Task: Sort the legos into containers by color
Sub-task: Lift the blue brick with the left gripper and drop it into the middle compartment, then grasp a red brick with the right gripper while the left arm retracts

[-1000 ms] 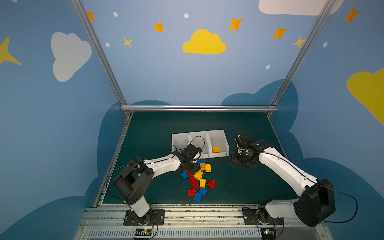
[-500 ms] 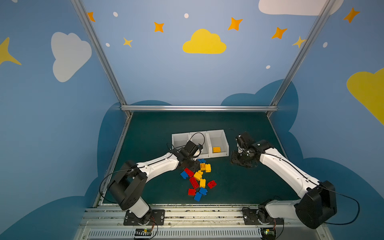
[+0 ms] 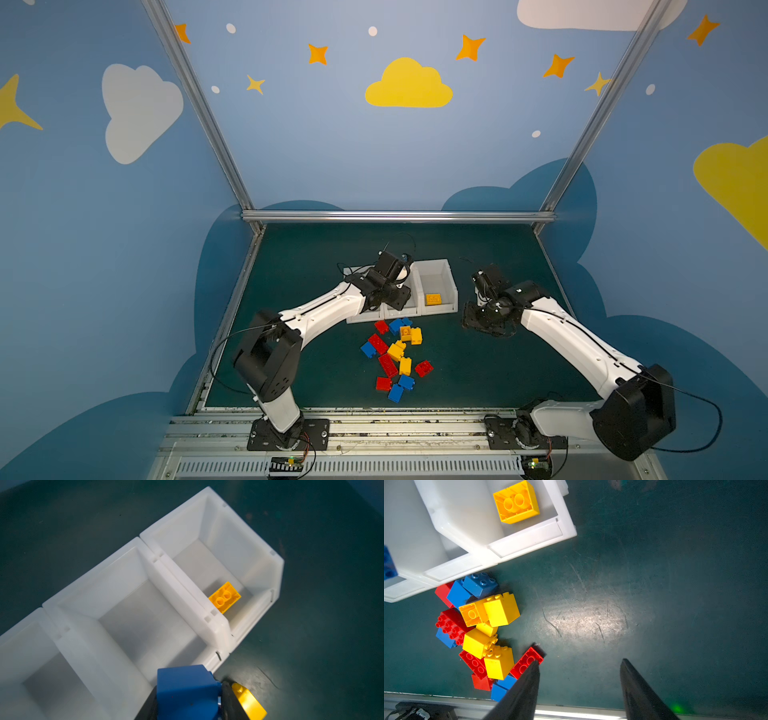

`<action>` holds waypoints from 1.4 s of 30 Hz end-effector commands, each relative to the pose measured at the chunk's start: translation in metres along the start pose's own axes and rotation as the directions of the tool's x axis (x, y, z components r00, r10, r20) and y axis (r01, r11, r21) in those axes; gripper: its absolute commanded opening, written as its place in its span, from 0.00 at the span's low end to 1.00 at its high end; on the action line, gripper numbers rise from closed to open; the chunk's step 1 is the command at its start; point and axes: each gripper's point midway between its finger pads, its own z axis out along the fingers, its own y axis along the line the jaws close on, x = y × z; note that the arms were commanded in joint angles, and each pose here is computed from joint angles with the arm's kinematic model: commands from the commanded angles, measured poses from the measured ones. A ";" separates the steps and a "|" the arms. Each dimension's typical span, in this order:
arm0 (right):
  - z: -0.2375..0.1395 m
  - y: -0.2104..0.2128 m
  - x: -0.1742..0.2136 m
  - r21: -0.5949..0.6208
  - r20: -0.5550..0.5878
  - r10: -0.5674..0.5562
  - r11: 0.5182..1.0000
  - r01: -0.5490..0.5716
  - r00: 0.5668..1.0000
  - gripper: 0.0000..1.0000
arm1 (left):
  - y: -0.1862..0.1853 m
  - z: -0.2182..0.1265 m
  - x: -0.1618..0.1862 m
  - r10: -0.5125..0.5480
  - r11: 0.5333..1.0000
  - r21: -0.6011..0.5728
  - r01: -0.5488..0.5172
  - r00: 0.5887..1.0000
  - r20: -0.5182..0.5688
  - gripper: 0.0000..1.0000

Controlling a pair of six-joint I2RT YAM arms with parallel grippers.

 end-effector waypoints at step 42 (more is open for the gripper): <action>0.027 0.133 0.076 -0.130 -0.142 -0.450 0.892 0.434 0.882 0.68 | 0.096 -0.148 0.102 -0.460 0.839 -0.154 0.522 0.831 0.314 0.87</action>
